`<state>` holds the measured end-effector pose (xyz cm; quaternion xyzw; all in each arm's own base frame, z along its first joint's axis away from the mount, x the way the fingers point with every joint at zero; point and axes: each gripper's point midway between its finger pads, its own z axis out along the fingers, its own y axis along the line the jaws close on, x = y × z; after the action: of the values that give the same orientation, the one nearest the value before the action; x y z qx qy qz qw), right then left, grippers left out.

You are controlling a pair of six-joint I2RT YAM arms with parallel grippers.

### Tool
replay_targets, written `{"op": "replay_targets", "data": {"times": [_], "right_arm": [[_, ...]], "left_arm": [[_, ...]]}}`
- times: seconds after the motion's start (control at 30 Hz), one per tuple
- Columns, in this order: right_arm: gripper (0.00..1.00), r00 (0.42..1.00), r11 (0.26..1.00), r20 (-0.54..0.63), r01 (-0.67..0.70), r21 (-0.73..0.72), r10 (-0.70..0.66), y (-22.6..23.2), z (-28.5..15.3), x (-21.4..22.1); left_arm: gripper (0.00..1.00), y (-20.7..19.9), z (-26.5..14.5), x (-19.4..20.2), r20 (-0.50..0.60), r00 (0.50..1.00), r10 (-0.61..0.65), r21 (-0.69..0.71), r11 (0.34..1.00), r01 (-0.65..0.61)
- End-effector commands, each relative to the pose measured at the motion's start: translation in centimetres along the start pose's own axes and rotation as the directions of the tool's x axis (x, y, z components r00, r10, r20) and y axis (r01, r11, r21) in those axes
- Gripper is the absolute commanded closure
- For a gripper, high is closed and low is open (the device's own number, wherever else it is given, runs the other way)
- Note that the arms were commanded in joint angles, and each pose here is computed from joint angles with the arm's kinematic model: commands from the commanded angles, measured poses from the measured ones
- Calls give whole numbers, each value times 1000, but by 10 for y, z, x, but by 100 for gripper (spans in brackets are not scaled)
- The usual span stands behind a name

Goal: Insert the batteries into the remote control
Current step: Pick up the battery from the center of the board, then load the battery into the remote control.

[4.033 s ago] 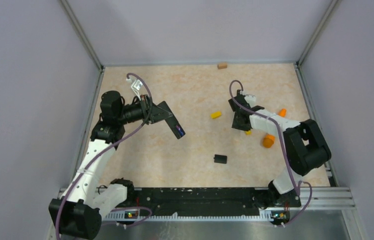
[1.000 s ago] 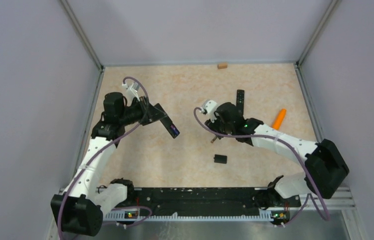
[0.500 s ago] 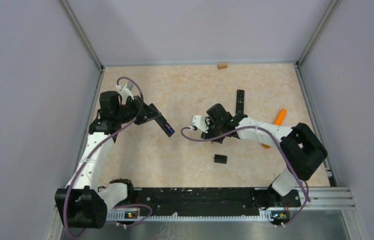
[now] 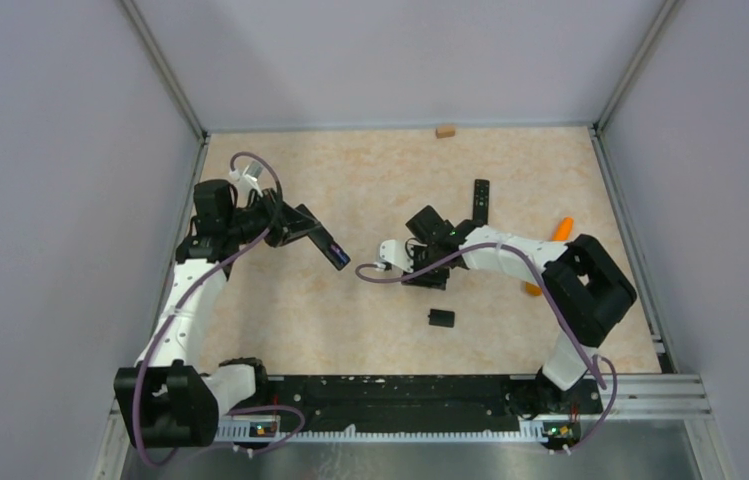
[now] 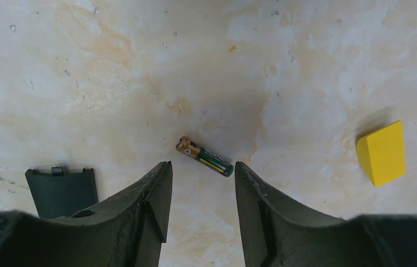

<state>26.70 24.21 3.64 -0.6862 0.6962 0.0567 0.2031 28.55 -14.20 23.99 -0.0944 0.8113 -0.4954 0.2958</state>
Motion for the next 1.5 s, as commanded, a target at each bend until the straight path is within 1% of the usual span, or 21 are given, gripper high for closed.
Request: {"op": "replay_targets", "data": {"times": [0.0,0.07,0.13,0.2,0.37,0.4,0.5,0.63,0.7,0.83,0.93,1.0,1.07,1.1,1.2,1.27,1.33,1.4,1.47], "right_arm": [[55,998,998,28,61,-34,-60,-2,5,-14],[56,998,997,22,68,-29,-67,-4,10,-14],[56,997,997,31,77,-26,-76,-6,13,-16],[57,996,996,39,85,-14,-84,-9,15,-18],[65,994,994,36,102,-48,-100,-6,21,-17],[67,995,993,31,102,-63,-100,-5,22,-16],[79,996,990,12,95,-109,-94,0,24,-12],[92,997,992,18,79,-95,-78,-4,25,-13],[100,998,995,33,59,-78,-57,-8,25,-17],[100,994,997,100,-46,-65,53,-18,18,-36],[100,971,991,197,-133,-29,136,-29,2,-59],[100,936,980,296,-198,-4,190,-35,-19,-79],[100,877,962,410,-274,-5,252,-37,-46,-100],[100,835,951,481,-310,11,267,-42,-66,-111],[100,711,883,608,-469,34,354,-57,-110,-128],[100,608,807,662,-590,9,438,-66,-138,-135],[100,522,764,696,-643,-59,493,-67,-163,-146],[100,457,756,720,-639,-143,522,-59,-184,-162],[100,399,757,743,-616,-217,538,-48,-201,-177]], "left_arm": [[100,1,-7,-15,73,996,48,-53,998,-44],[100,9,-11,-20,108,992,62,-119,992,-49],[100,13,-15,-23,135,988,79,-157,986,-58],[100,13,-18,-24,148,985,93,-171,983,-67],[100,14,-20,-25,152,983,98,-185,980,-69],[100,15,-20,-25,151,984,96,-186,980,-67],[100,15,-19,-25,147,985,93,-185,981,-65],[100,15,-20,-25,148,984,100,-187,980,-71],[100,10,-19,-24,139,984,114,-165,982,-91],[100,-5,-22,-23,144,977,160,-106,984,-145],[100,-12,-24,-23,160,970,182,-74,982,-172],[100,-17,-22,-20,155,971,182,-36,983,-179],[100,-19,-20,-17,150,973,177,-7,984,-178],[100,-20,-19,-17,150,973,177,1,984,-179],[100,-29,-15,-16,153,969,193,47,978,-202],[100,-40,-12,-12,147,967,206,106,969,-223],[100,-60,-8,-3,142,957,254,196,940,-279],[100,-76,-5,6,152,945,288,264,910,-320],[100,-88,-1,11,163,938,307,295,892,-343]]}}
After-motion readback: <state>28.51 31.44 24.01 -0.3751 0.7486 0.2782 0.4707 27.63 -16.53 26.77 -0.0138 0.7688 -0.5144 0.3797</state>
